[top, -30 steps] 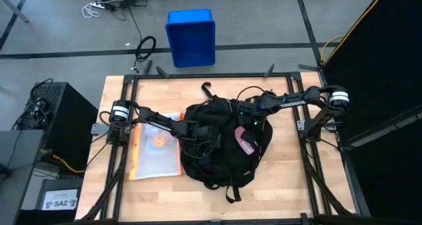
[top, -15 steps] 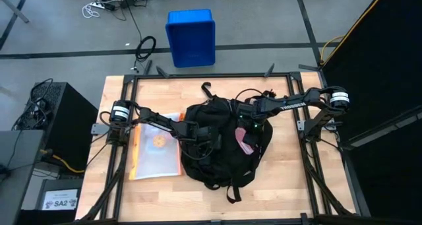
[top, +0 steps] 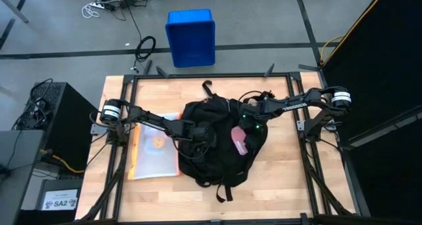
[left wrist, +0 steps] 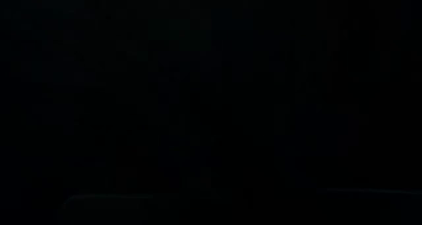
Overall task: Unpack backpack
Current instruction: Remove the smartphone from the backpack
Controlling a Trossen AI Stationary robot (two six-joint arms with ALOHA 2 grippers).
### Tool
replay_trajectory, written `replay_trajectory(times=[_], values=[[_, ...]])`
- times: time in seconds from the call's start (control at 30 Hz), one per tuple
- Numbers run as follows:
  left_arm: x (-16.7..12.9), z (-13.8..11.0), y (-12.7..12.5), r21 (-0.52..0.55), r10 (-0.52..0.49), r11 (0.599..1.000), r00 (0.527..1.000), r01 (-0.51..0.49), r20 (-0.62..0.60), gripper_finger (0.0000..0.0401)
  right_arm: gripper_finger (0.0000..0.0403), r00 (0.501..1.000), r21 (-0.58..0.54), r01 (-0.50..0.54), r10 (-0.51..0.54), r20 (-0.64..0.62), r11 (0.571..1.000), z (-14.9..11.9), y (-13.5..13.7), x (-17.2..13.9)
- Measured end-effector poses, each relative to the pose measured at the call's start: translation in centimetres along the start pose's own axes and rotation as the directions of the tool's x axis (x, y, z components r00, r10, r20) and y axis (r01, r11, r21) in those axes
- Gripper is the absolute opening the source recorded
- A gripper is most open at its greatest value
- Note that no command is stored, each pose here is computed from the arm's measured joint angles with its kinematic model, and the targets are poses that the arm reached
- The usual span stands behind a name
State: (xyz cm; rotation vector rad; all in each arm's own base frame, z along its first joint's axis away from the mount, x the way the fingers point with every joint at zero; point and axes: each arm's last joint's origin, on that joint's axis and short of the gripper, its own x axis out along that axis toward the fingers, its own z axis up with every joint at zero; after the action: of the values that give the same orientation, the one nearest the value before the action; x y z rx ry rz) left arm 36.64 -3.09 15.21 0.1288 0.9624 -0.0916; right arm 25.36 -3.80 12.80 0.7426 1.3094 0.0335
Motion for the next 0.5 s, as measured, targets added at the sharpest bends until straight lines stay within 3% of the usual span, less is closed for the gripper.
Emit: replay_trajectory(times=[0.17,0.5], values=[[1.1,-0.1,-0.1,-0.036,-0.005,0.999,1.000,0.005,0.008,0.0000,0.0280,0.987,0.014,-0.129,0.127,0.096,0.992,0.2,-0.3,0.8],[4.0,-0.3,-0.4,-0.067,-0.066,0.995,0.996,0.071,0.068,0.0000,0.0243,0.964,0.028,-0.208,0.200,0.177,0.978,1.0,0.0,1.0]])
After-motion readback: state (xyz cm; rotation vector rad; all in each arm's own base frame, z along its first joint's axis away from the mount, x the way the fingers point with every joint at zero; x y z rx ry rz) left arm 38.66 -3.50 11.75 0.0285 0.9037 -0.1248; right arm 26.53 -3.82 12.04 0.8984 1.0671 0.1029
